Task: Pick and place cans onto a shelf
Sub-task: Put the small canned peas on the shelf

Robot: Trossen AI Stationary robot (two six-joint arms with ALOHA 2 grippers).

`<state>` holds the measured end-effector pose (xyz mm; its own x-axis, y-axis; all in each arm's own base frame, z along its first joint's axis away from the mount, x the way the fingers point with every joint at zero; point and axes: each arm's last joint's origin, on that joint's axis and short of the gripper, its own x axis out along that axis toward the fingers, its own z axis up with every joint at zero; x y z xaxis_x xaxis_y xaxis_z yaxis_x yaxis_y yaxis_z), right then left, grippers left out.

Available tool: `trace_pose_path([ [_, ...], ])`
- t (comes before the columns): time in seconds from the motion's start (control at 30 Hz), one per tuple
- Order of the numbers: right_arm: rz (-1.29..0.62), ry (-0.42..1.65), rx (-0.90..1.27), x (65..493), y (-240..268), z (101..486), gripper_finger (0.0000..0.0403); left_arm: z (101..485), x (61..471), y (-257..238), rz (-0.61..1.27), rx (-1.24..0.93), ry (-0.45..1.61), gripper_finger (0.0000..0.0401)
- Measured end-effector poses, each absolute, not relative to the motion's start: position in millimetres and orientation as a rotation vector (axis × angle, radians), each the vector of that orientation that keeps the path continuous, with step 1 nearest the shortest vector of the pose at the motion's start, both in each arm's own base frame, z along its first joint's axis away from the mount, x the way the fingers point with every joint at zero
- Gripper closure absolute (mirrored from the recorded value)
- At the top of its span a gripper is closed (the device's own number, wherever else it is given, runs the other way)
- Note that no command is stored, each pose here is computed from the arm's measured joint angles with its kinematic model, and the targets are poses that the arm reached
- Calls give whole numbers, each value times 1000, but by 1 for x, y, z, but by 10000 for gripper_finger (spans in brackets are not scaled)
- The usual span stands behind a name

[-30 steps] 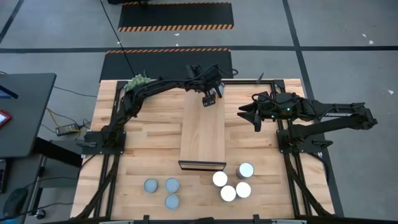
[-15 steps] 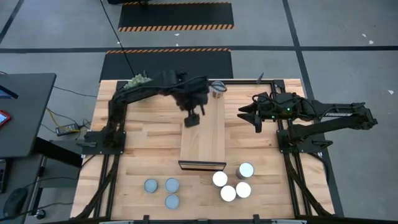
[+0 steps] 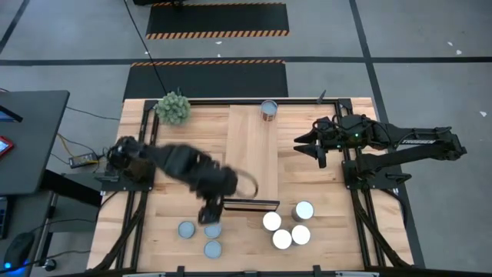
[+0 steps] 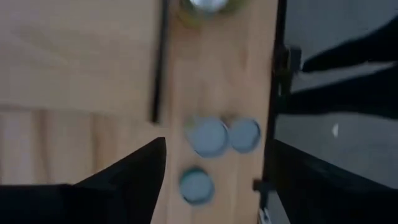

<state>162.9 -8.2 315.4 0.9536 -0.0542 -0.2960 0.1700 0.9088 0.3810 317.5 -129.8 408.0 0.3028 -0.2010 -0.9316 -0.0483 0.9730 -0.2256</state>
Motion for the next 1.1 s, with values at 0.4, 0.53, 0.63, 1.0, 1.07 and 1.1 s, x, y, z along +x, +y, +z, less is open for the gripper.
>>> trace_pose_path([
  [0.4,-118,284,418,163,-8,315,224,357,280,-205,-73,-217,1350,207],
  [0.53,-118,286,418,163,-8,315,224,338,268,-205,-52,-329,1316,240],
  [0.63,-118,287,418,163,-8,315,224,325,258,-209,-18,-455,1289,256],
  [1.0,-117,290,419,163,-8,315,224,274,236,-259,84,-591,1332,154],
  [1.07,-115,291,421,163,-8,315,224,264,238,-266,95,-569,1334,121],
  [1.1,-115,290,423,163,-8,315,224,259,239,-269,104,-558,1340,106],
])
